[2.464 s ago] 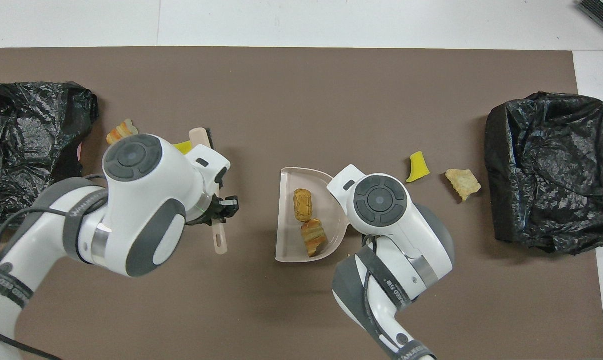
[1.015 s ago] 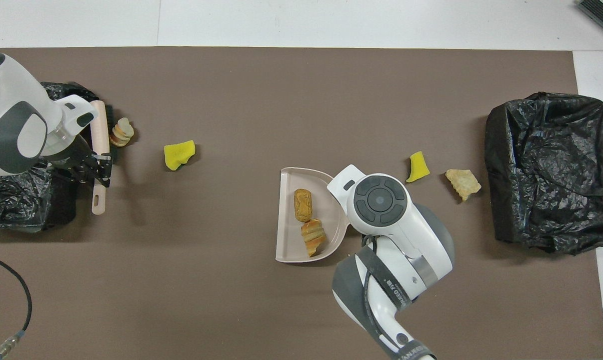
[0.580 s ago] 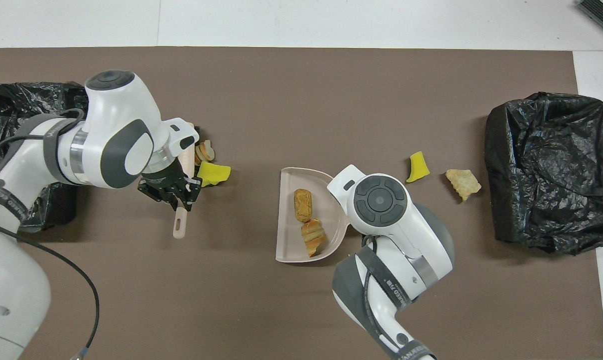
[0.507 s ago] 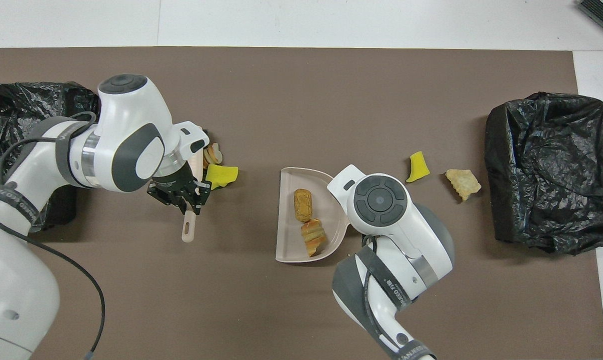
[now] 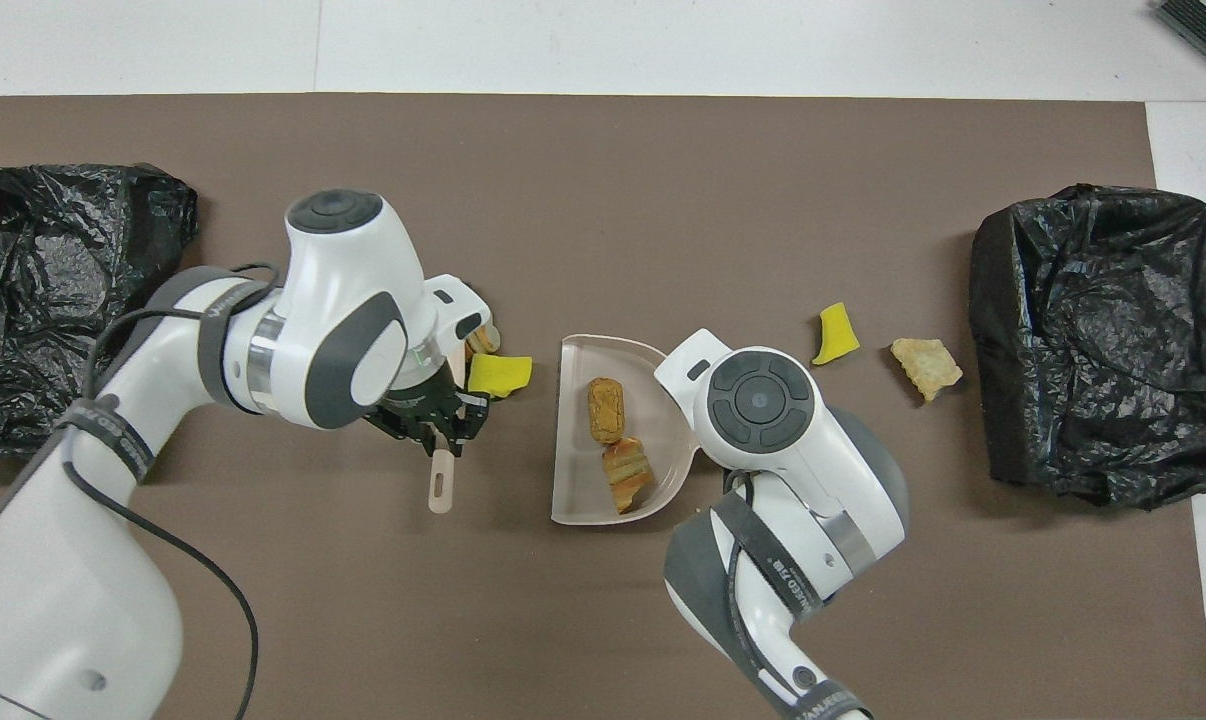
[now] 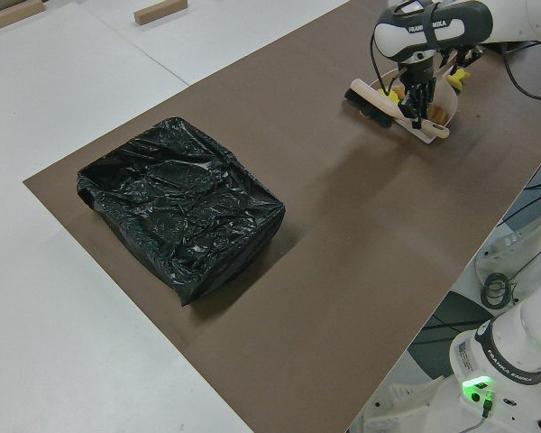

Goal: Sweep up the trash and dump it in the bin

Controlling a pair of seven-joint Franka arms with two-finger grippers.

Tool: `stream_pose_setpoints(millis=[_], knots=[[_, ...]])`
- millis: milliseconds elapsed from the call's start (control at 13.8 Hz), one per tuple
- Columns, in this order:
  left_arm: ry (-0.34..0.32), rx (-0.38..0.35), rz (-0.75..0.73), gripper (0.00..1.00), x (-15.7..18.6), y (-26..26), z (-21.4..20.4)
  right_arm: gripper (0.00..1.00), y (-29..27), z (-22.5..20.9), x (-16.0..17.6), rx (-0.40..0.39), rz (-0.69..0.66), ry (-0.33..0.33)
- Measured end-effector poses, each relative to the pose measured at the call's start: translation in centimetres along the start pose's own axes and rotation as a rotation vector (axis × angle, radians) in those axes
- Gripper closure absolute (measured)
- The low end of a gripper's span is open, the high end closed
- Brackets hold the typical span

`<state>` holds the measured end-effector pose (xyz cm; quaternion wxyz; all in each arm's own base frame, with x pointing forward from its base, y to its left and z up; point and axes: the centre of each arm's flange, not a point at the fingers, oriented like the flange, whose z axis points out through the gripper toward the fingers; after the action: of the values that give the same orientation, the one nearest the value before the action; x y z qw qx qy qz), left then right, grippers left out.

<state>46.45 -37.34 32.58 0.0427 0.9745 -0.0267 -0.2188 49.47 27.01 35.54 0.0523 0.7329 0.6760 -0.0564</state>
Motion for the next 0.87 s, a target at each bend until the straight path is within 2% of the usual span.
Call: stream_pose_setpoints(millis=[145, 362, 870], knots=[[-0.012, -0.017, 0.002, 0.74, -1.6, 2.4, 0.7, 0.68, 0.0, 0.0, 0.0, 0.000, 0.000, 0.000], [-0.024, -0.039, 0.011, 0.74, -2.6, 3.4, 0.0, 0.68, 0.0, 0.0, 0.0, 0.000, 0.002, 0.000], [-0.007, -0.054, 0.011, 0.74, -5.6, 2.1, -6.3, 0.68, 0.0, 0.0, 0.0, 0.000, 0.003, 0.000]])
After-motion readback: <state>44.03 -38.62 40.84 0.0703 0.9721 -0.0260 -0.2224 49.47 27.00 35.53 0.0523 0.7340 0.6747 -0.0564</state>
